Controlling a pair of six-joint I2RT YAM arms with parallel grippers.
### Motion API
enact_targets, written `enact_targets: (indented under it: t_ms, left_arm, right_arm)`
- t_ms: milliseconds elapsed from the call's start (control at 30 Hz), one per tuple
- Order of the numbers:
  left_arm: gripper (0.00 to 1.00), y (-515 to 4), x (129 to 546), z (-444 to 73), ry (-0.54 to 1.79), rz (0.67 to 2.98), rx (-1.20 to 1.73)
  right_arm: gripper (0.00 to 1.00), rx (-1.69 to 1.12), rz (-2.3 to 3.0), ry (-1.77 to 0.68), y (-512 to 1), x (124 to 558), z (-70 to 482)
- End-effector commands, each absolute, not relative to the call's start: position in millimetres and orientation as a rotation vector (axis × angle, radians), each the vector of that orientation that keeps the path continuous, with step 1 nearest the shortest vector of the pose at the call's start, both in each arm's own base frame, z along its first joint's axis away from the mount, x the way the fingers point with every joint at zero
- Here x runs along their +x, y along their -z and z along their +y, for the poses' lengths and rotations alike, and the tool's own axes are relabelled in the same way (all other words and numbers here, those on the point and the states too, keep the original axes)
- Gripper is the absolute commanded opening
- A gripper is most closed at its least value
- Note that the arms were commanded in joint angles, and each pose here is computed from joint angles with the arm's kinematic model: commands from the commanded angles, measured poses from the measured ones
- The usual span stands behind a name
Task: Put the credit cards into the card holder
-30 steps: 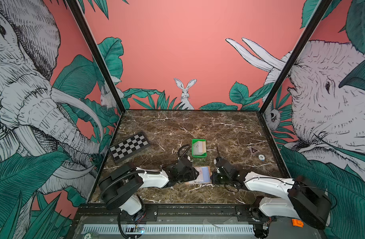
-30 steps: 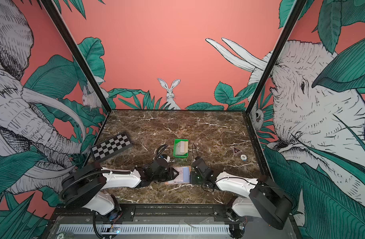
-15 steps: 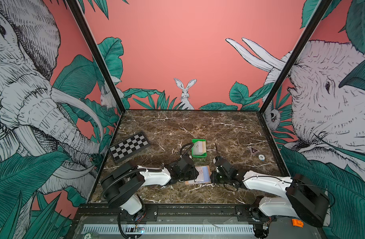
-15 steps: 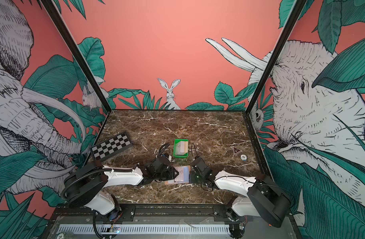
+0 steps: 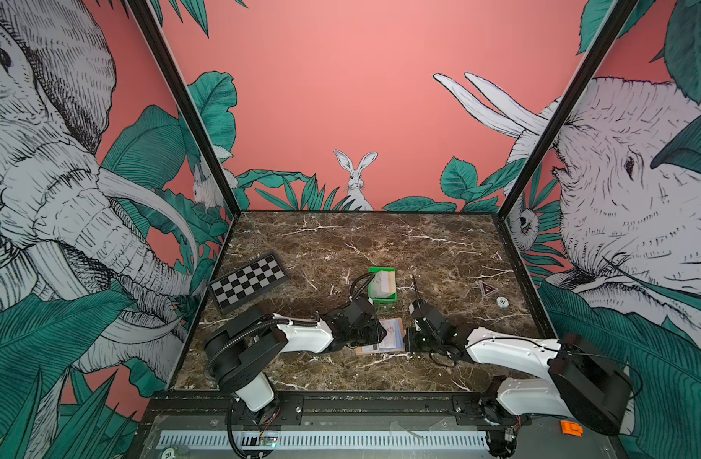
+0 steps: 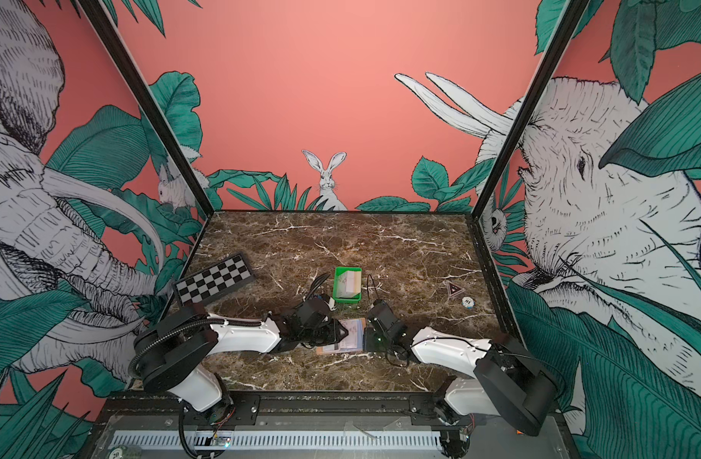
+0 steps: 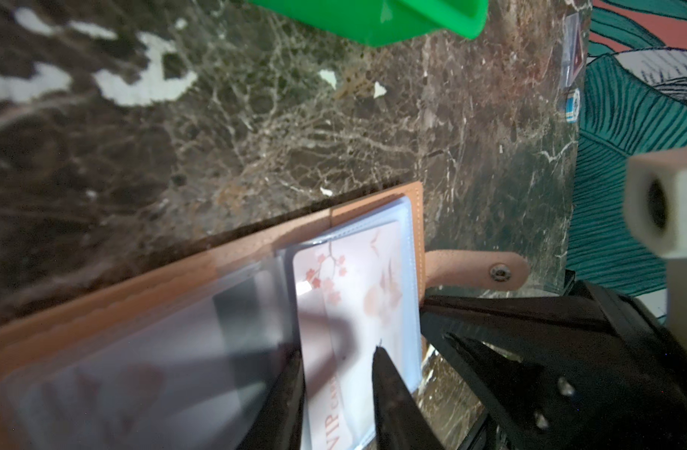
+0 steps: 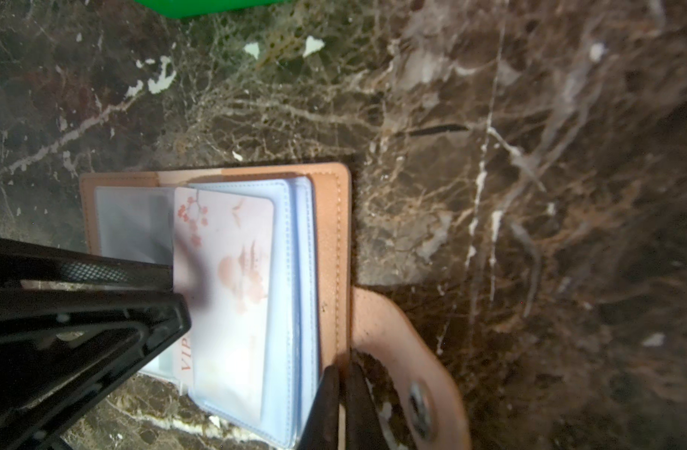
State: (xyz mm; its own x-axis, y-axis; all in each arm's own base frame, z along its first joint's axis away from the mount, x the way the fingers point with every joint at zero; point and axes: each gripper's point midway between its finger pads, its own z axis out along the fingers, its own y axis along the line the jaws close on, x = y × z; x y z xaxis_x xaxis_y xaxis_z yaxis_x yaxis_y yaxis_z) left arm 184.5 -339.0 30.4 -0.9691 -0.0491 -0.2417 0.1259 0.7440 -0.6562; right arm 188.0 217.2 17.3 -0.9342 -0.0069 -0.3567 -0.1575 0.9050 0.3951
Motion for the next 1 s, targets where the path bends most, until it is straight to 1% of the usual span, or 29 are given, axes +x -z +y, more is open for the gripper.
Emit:
enact_targets:
  t_ms: [0, 567, 767, 967]
  left_arm:
    - [0.31, -19.5, 174.7, -336.8, 1.005, 2.764, 0.073]
    - [0.29, -37.1, 166.8, -348.1, 1.093, 2.743, 0.175]
    - [0.23, -43.4, 166.2, -351.0, 1.102, 2.733, 0.196]
    - [0.22, -42.4, 165.7, -351.2, 1.092, 2.741, 0.213]
  right_arm:
    - [0.07, -0.136, 2.805, -0.479, 4.2, 174.3, 198.9]
    - [0.06, -0.130, 2.802, -0.477, 4.3, 175.8, 200.4]
    - [0.06, -0.130, 2.806, -0.471, 5.8, 175.1, 199.9]
    - [0.06, -0.126, 2.803, -0.470, 5.7, 174.3, 198.7]
